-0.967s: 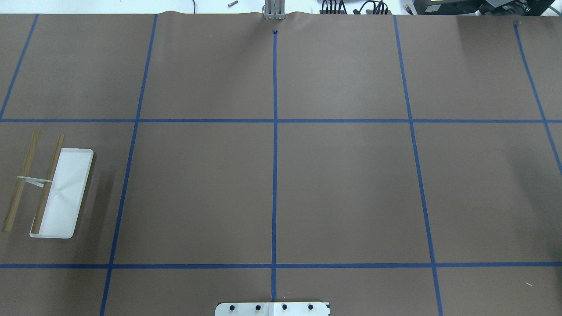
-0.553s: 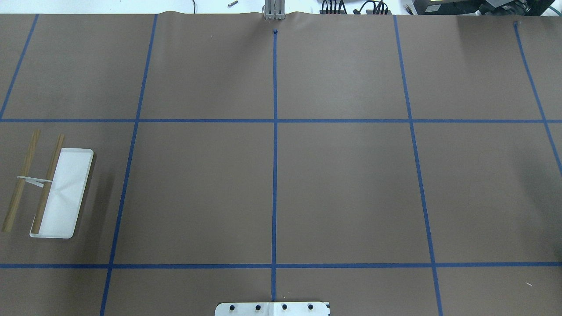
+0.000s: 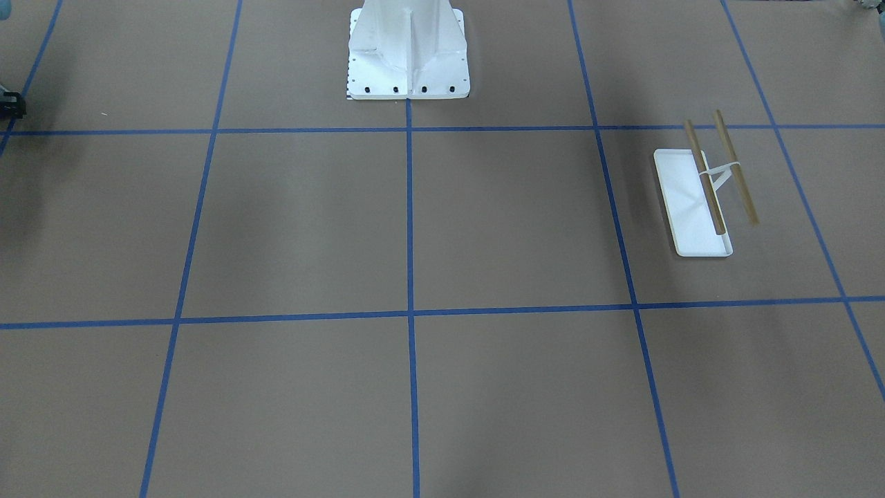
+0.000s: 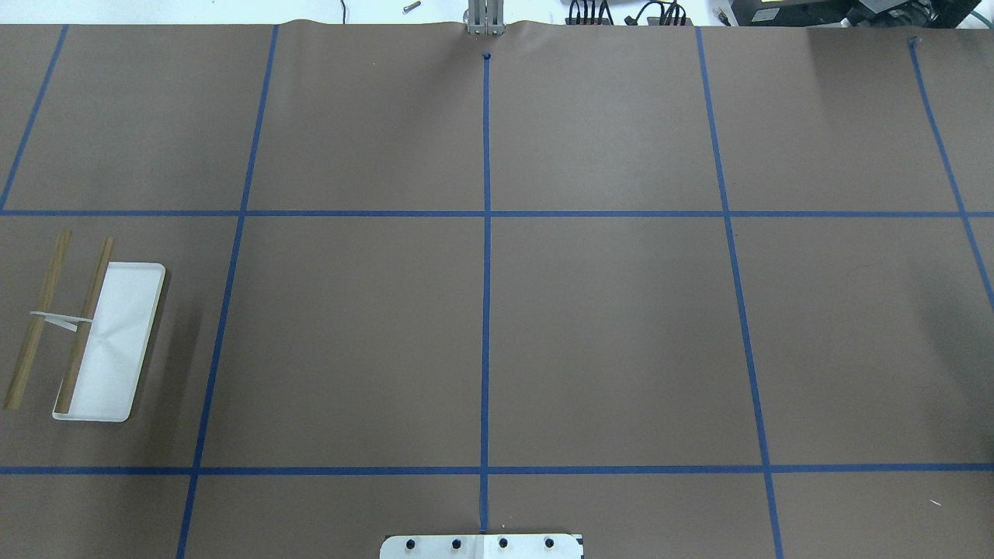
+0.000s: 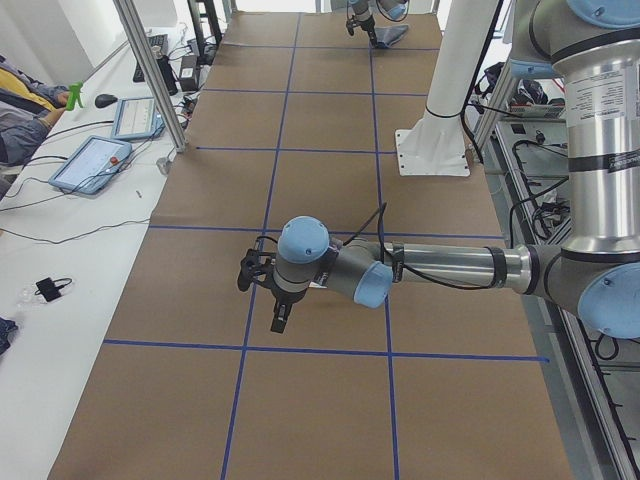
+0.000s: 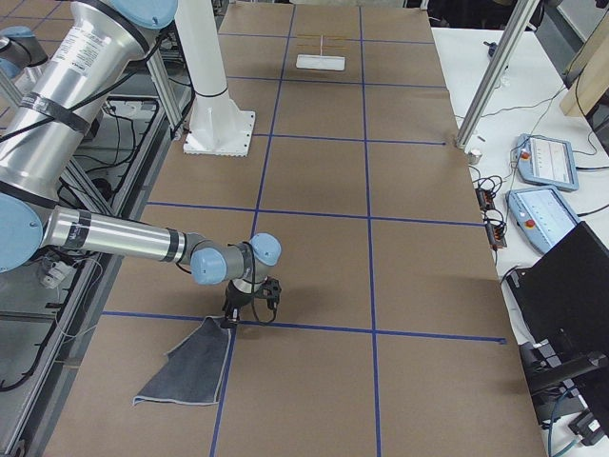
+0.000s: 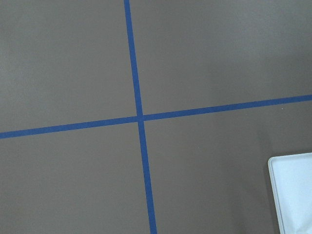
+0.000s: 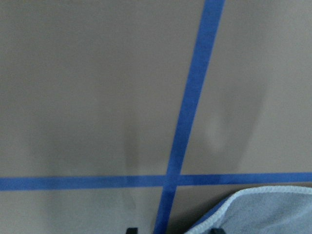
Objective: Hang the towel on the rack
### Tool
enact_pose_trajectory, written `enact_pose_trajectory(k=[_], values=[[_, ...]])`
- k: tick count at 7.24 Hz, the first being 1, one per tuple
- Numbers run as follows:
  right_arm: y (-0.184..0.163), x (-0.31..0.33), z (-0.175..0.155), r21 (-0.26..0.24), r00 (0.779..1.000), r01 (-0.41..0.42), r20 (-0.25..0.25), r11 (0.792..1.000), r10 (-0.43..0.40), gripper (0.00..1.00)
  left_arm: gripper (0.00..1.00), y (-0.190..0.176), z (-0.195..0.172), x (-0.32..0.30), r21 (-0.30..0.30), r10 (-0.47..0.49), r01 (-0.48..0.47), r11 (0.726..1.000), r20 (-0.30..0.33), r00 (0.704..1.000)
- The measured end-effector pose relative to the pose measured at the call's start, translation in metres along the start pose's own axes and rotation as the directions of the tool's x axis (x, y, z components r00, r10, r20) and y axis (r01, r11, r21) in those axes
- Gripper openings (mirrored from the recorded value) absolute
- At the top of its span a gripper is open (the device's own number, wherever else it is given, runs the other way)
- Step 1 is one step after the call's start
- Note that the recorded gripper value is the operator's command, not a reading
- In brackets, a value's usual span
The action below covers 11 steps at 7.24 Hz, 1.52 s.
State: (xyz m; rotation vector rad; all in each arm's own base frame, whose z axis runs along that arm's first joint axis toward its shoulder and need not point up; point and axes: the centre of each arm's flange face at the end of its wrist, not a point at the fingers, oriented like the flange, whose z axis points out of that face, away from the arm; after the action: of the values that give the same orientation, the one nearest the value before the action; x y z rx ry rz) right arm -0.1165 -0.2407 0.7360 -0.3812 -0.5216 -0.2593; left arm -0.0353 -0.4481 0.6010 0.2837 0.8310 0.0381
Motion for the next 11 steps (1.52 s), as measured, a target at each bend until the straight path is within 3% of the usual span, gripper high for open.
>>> enact_pose_trajectory(k=[1,4,6,8,9,11], values=[[0.003,0.003,0.002,-0.004,1.000,-0.001,-0.004,1.000,0.001,0.00,0.98,0.000,0.000,0.000,0.000,0.000,0.000,1.000,0.000,1.000],[0.006,0.005,0.002,-0.005,1.000,-0.001,-0.009,1.000,0.001,0.00,0.98,0.000,0.000,0.000,0.000,-0.001,0.001,1.000,0.000,1.000],[0.004,-0.001,-0.012,0.027,1.000,0.002,0.003,1.000,-0.002,0.00,0.98,0.000,0.000,-0.001,-0.001,-0.001,0.001,1.000,0.000,1.000],[-0.001,0.002,-0.066,0.131,0.995,-0.084,0.058,0.988,0.077,0.00,0.98,-0.001,0.000,0.001,0.002,0.000,0.000,1.000,0.000,1.000],[-0.006,-0.009,-0.109,0.178,0.990,-0.127,0.078,0.976,0.115,0.00,0.98,-0.004,-0.002,0.003,0.006,-0.012,0.012,1.000,-0.002,1.000],[-0.050,-0.066,-0.220,0.232,0.983,-0.179,0.086,0.956,0.163,0.00,0.98,-0.020,-0.009,0.016,0.025,-0.049,0.050,0.998,-0.027,0.998]])
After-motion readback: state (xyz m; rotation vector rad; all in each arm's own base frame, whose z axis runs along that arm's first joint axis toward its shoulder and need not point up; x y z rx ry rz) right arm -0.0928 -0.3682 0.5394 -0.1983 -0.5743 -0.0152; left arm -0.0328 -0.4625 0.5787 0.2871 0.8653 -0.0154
